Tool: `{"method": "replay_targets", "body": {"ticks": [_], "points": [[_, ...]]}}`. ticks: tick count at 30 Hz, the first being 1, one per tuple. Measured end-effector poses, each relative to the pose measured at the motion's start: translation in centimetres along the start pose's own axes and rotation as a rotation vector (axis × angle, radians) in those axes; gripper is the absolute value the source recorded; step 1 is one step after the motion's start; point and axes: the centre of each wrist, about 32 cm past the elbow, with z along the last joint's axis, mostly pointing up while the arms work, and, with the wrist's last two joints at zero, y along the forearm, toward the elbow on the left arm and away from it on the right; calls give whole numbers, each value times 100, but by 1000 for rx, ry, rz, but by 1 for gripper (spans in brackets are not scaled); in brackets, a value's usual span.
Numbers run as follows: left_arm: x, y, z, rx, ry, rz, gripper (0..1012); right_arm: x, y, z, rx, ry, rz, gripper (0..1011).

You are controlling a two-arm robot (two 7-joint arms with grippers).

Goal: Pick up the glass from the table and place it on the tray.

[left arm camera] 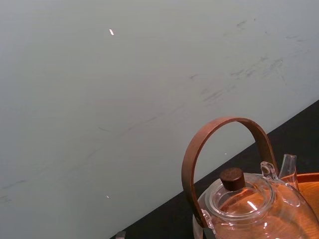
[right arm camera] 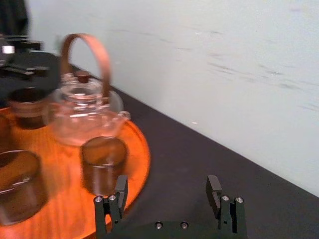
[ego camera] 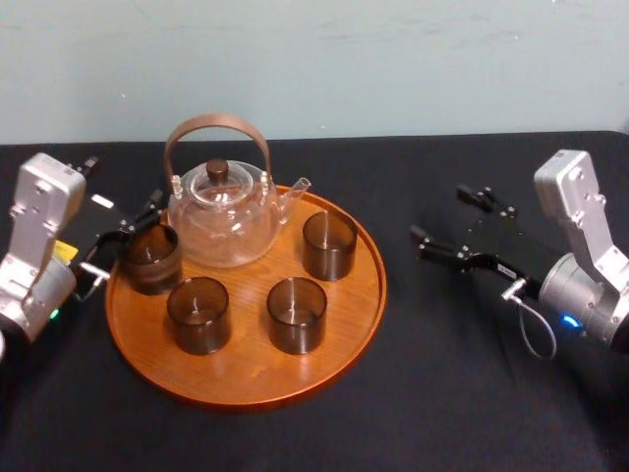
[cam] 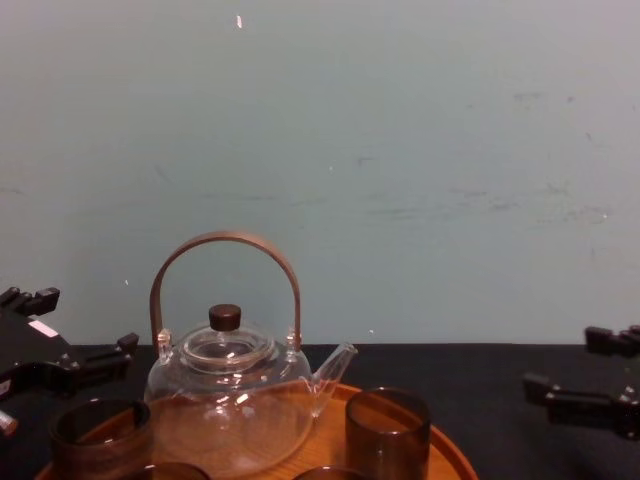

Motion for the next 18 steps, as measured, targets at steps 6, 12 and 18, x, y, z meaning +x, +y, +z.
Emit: {"method": "replay_targets", "body": {"ticks": [6, 12, 18], "points": [[0, 0, 0, 0, 0, 0, 1001, -60, -15, -75, 4, 15, -100, 1003], [0, 0, 0, 0, 0, 0, 1001, -90, 3, -187, -9, 32, -175, 1002], [0, 0, 0, 0, 0, 0, 1001, -114, 42, -284, -20, 47, -194, 1003]]}}
